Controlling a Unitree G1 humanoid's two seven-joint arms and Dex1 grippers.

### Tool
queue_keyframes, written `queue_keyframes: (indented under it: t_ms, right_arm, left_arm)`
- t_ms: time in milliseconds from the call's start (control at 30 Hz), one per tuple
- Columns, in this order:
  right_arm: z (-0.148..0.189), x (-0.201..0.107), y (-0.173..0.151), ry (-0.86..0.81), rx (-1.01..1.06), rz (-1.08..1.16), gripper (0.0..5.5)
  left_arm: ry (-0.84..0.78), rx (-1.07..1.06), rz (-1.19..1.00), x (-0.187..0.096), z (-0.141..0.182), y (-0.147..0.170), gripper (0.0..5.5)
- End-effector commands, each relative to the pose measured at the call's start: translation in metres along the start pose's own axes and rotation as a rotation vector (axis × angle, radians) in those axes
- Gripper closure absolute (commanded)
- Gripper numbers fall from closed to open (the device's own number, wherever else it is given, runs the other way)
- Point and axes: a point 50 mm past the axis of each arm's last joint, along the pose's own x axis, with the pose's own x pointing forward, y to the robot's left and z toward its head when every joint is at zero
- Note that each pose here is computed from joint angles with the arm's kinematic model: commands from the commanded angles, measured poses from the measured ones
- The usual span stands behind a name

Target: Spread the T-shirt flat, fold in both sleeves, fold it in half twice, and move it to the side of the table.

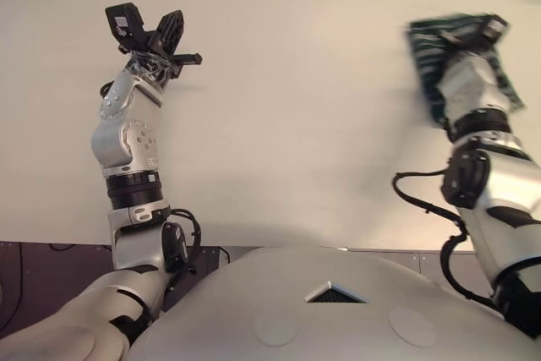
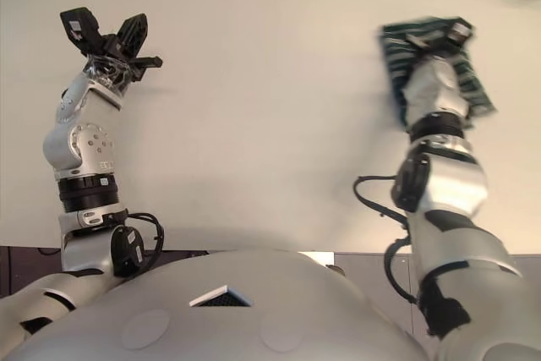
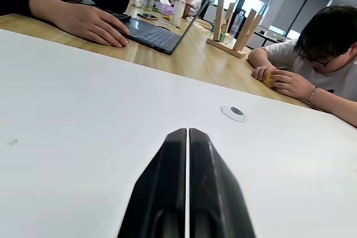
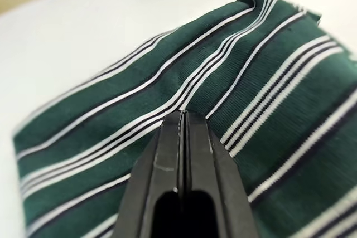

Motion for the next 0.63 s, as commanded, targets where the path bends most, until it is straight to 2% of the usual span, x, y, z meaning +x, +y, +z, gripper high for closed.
queue_keyframes:
  t_ms: [33,133,233,367,633]
  right_arm:
    - [-0.014,-0.005,0.027,-0.060,-0.124,0.078,5.50]
    - [0.030,-0.027,0.087,-0.411,-0.233,0.308,5.50]
    - [0.047,-0.059,0.129,-0.612,-0.285,0.480,5.50]
    - [0.036,-0.080,0.147,-0.644,-0.321,0.582,5.50]
    - [0.017,-0.077,0.145,-0.557,-0.333,0.590,5.50]
  left_arm:
    - [-0.035,0.166,0.126,-0.006,0.002,0.013,5.48]
    - [-0.105,0.311,0.187,-0.012,0.002,0.008,5.48]
    - [-0.164,0.376,0.220,-0.016,-0.004,-0.004,5.48]
    - [-0.188,0.361,0.268,-0.019,-0.014,-0.012,5.48]
    - [-0.180,0.280,0.272,-0.009,-0.021,-0.018,5.48]
